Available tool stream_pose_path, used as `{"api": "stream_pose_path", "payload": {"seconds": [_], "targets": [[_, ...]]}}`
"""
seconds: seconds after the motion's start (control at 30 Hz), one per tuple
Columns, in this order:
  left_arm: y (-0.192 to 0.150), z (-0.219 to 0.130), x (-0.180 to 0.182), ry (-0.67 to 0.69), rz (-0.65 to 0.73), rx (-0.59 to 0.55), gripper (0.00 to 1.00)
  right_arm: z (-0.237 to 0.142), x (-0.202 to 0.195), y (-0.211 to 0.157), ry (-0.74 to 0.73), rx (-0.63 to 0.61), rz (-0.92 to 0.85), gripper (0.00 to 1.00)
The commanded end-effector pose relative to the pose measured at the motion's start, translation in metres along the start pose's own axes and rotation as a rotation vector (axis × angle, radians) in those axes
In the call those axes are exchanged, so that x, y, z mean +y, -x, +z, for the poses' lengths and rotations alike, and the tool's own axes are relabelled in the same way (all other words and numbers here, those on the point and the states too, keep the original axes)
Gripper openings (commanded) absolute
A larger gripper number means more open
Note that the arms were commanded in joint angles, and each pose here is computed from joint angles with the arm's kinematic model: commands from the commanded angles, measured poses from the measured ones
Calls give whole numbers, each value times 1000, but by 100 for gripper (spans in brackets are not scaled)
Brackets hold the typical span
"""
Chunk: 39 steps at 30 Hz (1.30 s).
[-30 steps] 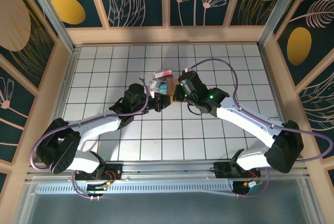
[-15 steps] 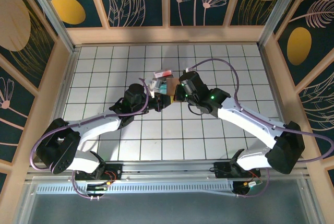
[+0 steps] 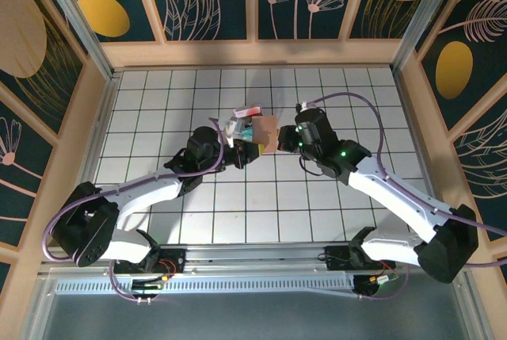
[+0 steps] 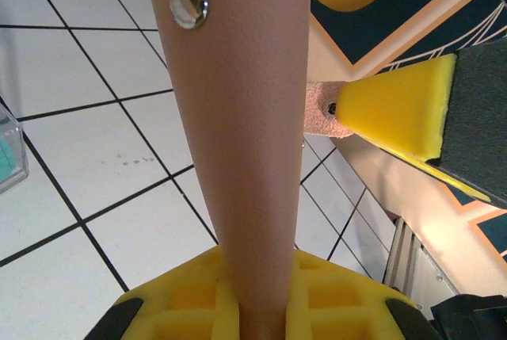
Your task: Take the credit cards out of the card holder
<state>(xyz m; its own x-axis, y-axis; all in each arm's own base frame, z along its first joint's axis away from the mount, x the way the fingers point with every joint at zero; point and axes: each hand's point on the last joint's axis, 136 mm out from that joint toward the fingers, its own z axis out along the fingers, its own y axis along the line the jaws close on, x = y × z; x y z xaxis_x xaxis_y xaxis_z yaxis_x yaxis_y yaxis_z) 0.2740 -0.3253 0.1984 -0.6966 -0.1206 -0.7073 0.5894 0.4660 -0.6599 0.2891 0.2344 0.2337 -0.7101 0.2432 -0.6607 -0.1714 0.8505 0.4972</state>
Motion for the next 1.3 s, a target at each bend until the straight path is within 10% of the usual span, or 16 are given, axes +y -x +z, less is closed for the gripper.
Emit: {"api": "stream_pose_path", "payload": {"seconds": [0.0,0.2,0.5,0.97,1.27], "targets": [[22,-7,-26,-75,40,-68,0,-7,3,12,52,-44,-6,8],[22,-8,-27,-81,43,-69,0,-7,8,13,110,-56,-27,49],[23,-7,-30,-93,45,-68,0,0,16,10,163,-48,-69,80],[26,-20,-54,-188,115,-90,0,-9,-9,15,284,-62,16,61],[28,-37,-91,-369,183,-96,0,-55,5,23,619,-81,-39,53]]}}
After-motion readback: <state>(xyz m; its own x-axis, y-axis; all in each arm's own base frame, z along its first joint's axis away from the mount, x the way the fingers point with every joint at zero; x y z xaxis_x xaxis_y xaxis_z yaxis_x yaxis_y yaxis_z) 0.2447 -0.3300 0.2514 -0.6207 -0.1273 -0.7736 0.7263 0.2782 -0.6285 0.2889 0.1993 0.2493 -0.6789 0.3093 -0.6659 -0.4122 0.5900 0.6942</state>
